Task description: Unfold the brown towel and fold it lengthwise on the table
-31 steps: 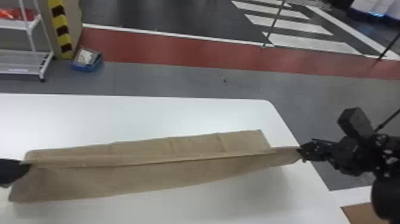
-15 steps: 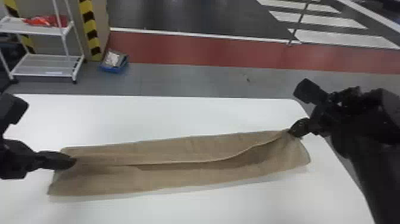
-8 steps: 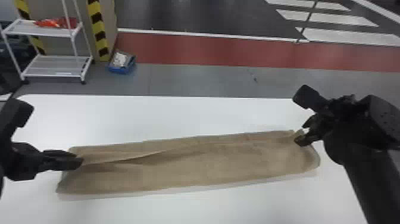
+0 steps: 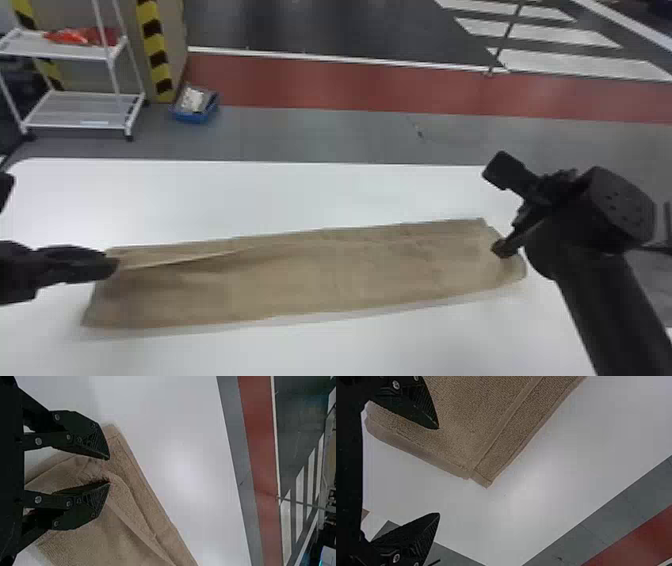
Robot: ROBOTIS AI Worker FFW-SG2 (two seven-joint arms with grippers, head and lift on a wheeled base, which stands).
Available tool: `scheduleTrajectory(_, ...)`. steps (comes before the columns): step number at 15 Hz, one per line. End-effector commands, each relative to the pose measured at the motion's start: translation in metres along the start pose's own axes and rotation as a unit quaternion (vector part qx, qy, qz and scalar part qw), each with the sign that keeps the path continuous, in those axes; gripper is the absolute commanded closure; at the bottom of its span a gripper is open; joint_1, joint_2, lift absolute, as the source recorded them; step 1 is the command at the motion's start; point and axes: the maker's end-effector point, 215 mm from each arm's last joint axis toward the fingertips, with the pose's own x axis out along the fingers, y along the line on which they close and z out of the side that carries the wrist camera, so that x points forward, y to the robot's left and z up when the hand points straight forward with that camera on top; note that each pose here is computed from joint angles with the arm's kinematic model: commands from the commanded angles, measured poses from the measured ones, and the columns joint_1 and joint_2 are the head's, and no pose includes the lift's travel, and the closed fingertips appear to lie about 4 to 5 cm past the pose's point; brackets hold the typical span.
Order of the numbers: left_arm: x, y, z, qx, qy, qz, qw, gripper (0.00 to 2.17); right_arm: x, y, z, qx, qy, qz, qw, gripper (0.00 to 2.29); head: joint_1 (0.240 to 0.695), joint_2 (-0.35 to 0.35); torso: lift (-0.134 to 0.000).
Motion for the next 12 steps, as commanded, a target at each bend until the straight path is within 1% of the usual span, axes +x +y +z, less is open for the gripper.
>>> scheduleTrajectory(1, -0.01, 0.016, -0.006, -0.036, -0.023, 0.021, 0.9989, 0.01, 0.001, -0.004, -0.014, 0.05, -0.007, 0.003, 0.9987, 0.12, 0.695, -0.169, -0.109)
scheduleTrajectory(2, -0.012, 0.022, -0.006, -0.043, -0.031, 0.033, 0.9981, 0.02, 0.002, -0.001, -0.02, 0.075, -0.009, 0.006, 0.9971, 0.12, 0.695, -0.164, -0.109)
scheduleTrajectory(4, -0.015, 0.031, -0.007, -0.061, -0.052, 0.045, 0.9958, 0.02, 0.003, -0.005, -0.031, 0.127, -0.023, 0.0, 0.9917, 0.11, 0.695, -0.154, -0.109)
scheduleTrajectory(6, -0.015, 0.032, -0.01, -0.072, -0.059, 0.048, 0.9944, 0.02, 0.005, -0.012, -0.048, 0.146, -0.02, -0.016, 0.989, 0.11, 0.695, -0.156, -0.109)
scheduleTrajectory(8, -0.017, 0.033, -0.007, -0.075, -0.067, 0.054, 0.9935, 0.02, 0.003, -0.01, -0.05, 0.158, -0.032, -0.013, 0.9869, 0.11, 0.695, -0.17, -0.109)
scheduleTrajectory(9, -0.019, 0.035, -0.01, -0.081, -0.07, 0.056, 0.9926, 0.02, 0.002, -0.009, -0.057, 0.17, -0.035, -0.011, 0.9848, 0.11, 0.695, -0.17, -0.109)
scheduleTrajectory(11, -0.025, 0.037, -0.013, -0.097, -0.087, 0.057, 0.9899, 0.02, 0.002, -0.008, -0.067, 0.209, -0.039, -0.01, 0.9771, 0.1, 0.695, -0.174, -0.109)
scheduleTrajectory(12, -0.027, 0.038, -0.016, -0.106, -0.098, 0.054, 0.9881, 0.02, 0.005, -0.006, -0.068, 0.221, -0.043, -0.011, 0.9742, 0.1, 0.695, -0.176, -0.109)
